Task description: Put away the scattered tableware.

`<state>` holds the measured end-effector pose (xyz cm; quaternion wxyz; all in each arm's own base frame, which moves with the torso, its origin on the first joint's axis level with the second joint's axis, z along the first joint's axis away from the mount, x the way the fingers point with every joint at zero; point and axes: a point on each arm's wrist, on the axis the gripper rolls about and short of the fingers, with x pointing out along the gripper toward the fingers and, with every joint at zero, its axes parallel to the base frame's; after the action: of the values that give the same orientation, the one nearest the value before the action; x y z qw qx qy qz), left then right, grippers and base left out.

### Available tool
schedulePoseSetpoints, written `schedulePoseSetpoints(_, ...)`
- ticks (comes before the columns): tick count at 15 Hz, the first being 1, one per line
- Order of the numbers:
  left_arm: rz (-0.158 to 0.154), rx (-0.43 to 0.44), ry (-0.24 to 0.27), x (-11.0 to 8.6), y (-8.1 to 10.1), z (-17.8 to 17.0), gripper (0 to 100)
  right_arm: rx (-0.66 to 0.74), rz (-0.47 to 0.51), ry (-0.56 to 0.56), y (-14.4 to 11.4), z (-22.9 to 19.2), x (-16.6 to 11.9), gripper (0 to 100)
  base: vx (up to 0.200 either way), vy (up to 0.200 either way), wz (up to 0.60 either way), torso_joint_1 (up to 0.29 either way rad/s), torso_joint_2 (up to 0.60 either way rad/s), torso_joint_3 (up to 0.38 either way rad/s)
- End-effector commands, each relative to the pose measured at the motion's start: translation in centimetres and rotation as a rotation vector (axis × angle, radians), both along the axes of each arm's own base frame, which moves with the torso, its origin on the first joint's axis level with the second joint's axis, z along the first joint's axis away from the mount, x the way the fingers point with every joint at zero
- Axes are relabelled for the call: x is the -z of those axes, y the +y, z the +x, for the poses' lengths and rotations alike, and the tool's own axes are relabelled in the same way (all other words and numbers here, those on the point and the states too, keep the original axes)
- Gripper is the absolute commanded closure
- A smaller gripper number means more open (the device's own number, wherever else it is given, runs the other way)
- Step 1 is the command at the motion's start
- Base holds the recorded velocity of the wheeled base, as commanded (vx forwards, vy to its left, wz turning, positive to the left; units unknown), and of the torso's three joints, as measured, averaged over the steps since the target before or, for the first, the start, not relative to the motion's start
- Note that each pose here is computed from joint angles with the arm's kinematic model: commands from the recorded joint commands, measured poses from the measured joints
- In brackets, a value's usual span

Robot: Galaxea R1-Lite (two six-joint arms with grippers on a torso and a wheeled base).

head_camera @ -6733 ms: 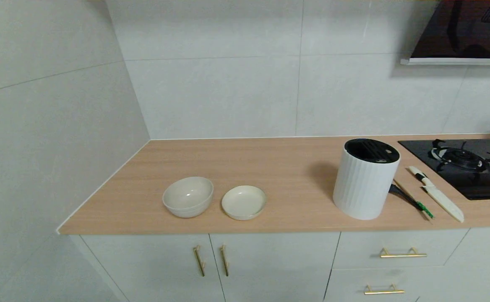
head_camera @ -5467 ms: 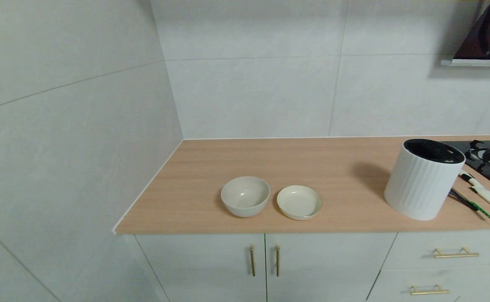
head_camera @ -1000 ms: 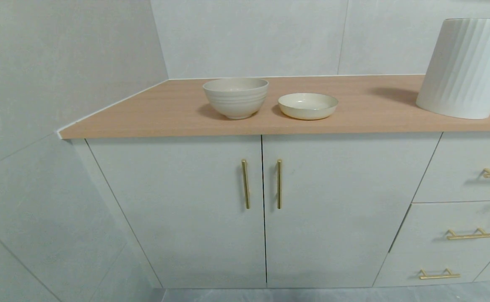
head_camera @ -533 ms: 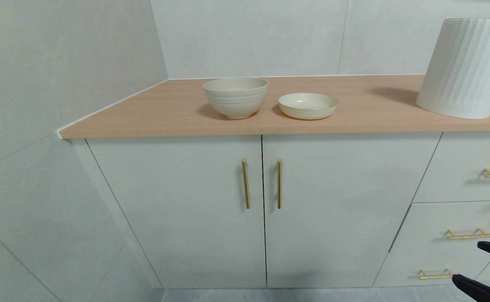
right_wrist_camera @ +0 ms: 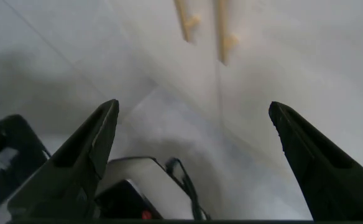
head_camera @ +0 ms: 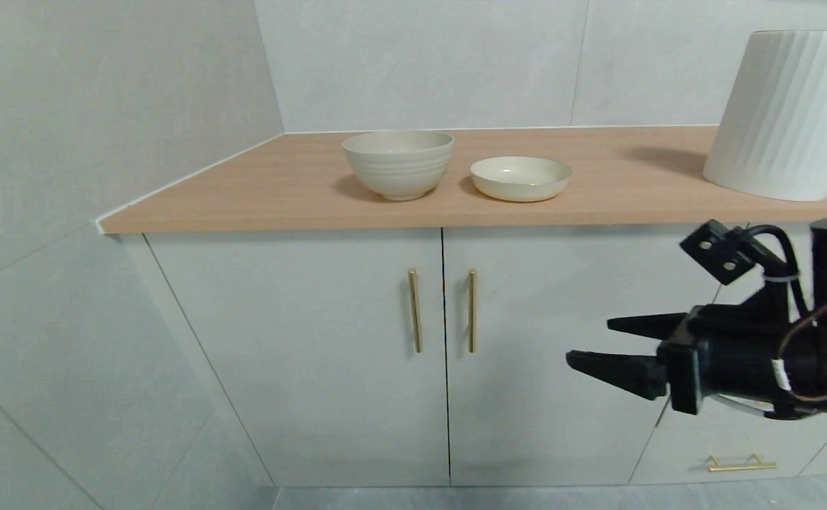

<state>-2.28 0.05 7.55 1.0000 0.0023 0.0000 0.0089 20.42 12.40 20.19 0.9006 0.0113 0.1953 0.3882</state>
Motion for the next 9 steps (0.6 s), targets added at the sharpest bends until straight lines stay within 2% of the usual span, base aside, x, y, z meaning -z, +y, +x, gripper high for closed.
schedulePoseSetpoints(1,0.0,-0.001,0.002,0.0,0.0,0.0,0,-0.051,-0.013,0.057,3.6,2.9,1.1,0,0.0,0.0,0.0,0.0,0.0,0.0)
schedulePoseSetpoints(3,0.0,-0.001,0.002,0.0,0.0,0.0,0,-0.059,0.011,0.092,4.6,3.2,1.4,0,0.0,0.0,0.0,0.0,0.0,0.0)
schedulePoseSetpoints(6,0.0,-0.001,0.0,0.0,0.0,0.0,0,-0.057,-0.013,0.15,4.8,3.3,3.2,0,0.0,0.0,0.0,0.0,0.0,0.0)
schedulePoseSetpoints(9,0.0,-0.001,-0.002,0.0,0.0,0.0,0,-0.061,0.033,0.093,6.2,4.9,4.2,0,0.0,0.0,0.0,0.0,0.0,0.0)
